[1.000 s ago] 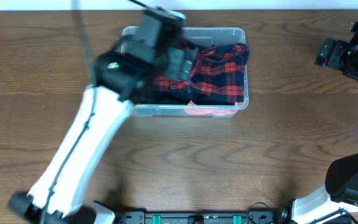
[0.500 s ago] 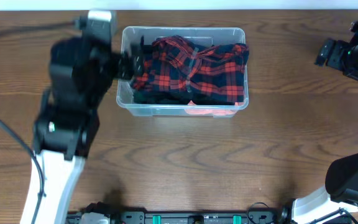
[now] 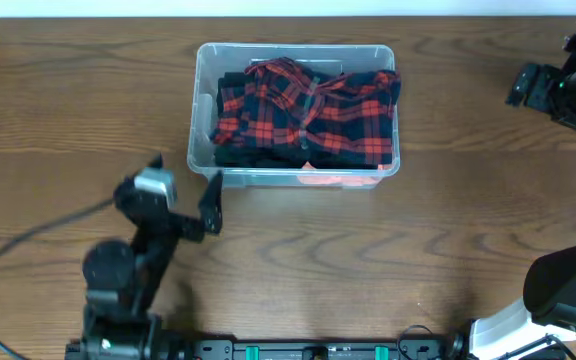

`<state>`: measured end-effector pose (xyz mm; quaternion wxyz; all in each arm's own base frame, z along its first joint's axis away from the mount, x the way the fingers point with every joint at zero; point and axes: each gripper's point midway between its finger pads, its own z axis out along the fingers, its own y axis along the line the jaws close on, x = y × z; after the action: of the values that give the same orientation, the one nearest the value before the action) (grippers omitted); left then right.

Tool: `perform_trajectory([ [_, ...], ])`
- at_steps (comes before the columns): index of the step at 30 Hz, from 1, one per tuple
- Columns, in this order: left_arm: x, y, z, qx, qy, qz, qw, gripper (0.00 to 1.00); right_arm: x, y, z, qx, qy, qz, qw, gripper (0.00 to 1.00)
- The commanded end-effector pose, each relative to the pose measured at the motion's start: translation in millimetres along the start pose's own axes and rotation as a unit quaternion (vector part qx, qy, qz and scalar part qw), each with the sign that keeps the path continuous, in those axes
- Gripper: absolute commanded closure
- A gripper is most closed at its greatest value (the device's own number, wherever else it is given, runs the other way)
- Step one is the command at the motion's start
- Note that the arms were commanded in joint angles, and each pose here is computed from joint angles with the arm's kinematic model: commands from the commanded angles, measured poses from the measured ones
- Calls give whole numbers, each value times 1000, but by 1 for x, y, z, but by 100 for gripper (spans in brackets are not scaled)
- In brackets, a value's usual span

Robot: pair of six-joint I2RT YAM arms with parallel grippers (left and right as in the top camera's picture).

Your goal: Pack container

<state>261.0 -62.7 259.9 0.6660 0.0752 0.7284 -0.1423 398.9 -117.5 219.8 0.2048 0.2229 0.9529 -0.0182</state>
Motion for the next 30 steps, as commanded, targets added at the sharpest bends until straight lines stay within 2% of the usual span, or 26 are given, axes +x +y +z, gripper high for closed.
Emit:
perform_trajectory([
  [1, 15, 4, -9, -6, -26, 8, 1000, 2, -2, -2, -5, 1, -7, 7, 1000, 1],
  [10, 63, 27, -16, -52, -39, -13, 998, 2, -2, -2, -5, 1, -7, 7, 1000, 1],
  [17, 86, 38, -18, -70, -38, -17, 997, 2, -2, -2, -5, 1, -7, 7, 1000, 1],
  [24, 119, 48, -21, -93, 26, -34, 995, 2, -2, -2, -5, 1, -7, 7, 1000, 1],
  [30, 115, 48, -22, -93, 18, -32, 995, 2, -2, -2, -5, 1, -7, 7, 1000, 1],
])
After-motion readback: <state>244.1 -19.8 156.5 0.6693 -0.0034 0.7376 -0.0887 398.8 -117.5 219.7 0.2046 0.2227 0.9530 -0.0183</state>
